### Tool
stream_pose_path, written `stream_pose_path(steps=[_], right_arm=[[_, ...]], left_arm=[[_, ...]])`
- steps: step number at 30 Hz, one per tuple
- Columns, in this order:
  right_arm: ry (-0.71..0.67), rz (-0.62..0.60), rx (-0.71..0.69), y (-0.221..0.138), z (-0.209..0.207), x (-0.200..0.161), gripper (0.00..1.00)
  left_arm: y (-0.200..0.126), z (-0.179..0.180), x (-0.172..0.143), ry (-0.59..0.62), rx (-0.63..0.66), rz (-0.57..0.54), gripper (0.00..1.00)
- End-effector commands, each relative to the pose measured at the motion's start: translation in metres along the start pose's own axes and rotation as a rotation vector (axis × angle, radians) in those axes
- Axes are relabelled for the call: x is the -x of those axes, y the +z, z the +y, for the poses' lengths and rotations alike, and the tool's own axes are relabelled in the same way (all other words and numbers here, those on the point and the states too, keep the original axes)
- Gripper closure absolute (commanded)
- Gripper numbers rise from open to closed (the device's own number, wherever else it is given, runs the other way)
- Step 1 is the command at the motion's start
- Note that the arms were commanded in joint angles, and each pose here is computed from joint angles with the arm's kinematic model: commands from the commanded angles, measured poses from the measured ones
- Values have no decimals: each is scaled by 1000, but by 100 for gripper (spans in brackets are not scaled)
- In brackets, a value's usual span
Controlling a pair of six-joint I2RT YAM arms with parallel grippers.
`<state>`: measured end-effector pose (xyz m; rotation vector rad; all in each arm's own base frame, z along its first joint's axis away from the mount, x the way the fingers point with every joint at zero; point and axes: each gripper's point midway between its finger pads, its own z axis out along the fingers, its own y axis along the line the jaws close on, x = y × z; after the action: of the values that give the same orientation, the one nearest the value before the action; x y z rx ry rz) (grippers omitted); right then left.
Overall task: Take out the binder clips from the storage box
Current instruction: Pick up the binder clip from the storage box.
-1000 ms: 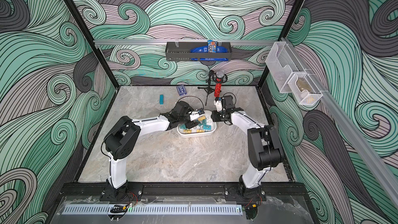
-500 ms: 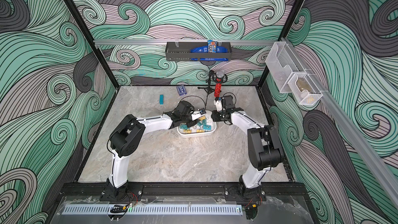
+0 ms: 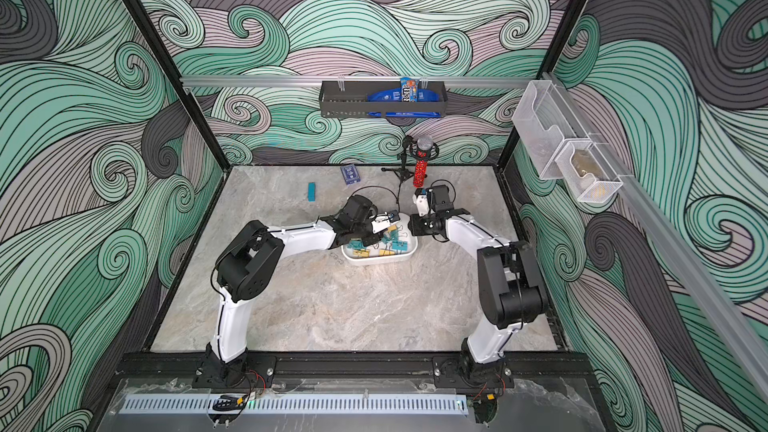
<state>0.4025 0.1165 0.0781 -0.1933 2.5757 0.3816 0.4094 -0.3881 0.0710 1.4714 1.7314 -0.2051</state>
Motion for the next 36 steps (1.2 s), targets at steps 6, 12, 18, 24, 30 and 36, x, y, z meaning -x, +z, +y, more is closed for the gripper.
stream_pose_path(steps=[6, 12, 18, 24, 30, 36], right_arm=[[2, -4, 9, -1, 1, -1, 63], [3, 3, 5, 1, 0, -4, 63], [1, 2, 3, 1, -1, -4, 64], [-2, -4, -6, -1, -3, -3, 64], [-9, -12, -2, -4, -1, 0, 64], [-12, -19, 8, -6, 2, 2, 64]], left_arm=[[6, 3, 10, 29, 16, -16, 94], [-6, 11, 19, 36, 60, -24, 100], [-28, 20, 35, 45, 109, -65, 100], [-42, 30, 41, 78, 157, -67, 100], [-63, 39, 51, 85, 195, -84, 100], [-101, 53, 41, 120, 288, -40, 100]])
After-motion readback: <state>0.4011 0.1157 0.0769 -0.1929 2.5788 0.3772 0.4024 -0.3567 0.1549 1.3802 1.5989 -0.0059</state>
